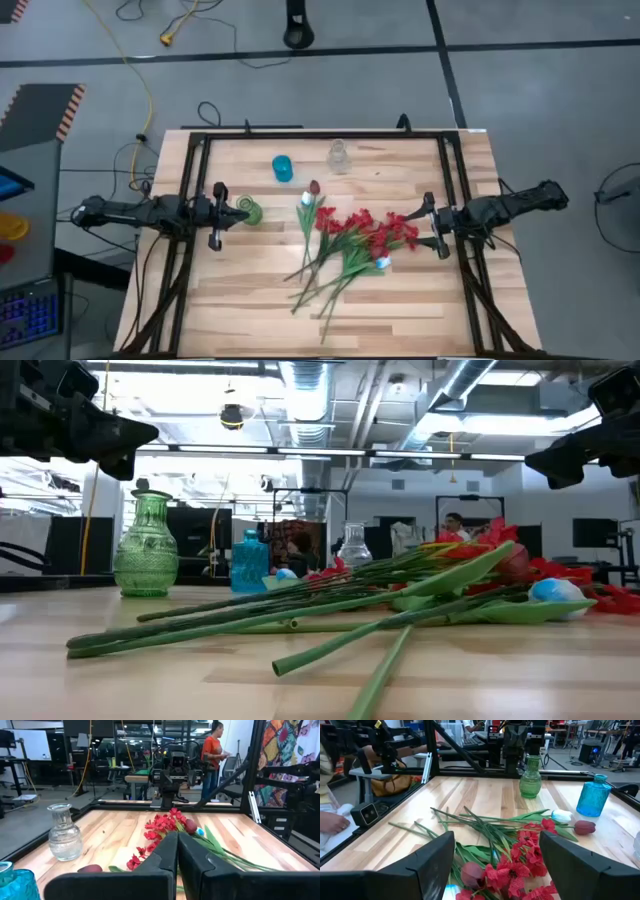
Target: Sort flowers into vase by color
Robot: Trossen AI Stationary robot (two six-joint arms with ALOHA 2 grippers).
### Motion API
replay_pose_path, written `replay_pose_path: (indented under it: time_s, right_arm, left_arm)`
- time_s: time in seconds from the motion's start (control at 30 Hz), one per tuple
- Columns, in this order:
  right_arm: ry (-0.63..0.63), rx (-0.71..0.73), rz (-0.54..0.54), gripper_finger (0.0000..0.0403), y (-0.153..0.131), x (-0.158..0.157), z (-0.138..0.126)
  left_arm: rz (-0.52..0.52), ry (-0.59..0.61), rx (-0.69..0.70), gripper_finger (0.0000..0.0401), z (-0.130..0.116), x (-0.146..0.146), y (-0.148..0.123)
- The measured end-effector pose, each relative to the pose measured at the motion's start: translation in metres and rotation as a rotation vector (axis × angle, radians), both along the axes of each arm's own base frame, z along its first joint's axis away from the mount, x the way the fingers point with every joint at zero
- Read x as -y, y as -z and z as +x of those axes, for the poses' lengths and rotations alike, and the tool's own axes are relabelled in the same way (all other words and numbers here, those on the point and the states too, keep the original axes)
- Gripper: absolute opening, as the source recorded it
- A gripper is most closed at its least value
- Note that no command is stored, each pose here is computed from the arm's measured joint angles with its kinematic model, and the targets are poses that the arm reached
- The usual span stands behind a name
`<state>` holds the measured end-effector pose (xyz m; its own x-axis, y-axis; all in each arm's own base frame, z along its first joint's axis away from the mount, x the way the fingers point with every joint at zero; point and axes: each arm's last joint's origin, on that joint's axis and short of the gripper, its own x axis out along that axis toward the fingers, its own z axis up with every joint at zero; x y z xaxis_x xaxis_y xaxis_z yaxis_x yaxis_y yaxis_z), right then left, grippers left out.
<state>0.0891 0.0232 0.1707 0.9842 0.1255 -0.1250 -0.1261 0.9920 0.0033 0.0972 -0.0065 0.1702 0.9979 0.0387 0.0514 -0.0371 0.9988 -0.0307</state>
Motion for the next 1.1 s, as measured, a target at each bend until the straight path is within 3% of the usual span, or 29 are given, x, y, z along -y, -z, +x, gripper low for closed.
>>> replay_pose_path:
  time_s: [1.1]
  right_arm:
    - [-0.004,0.004,-0.032,0.0317,0.0001,0.0,0.0]
  left_arm:
    - [0.0,0.0,0.0,0.0,0.0,0.0,0.0]
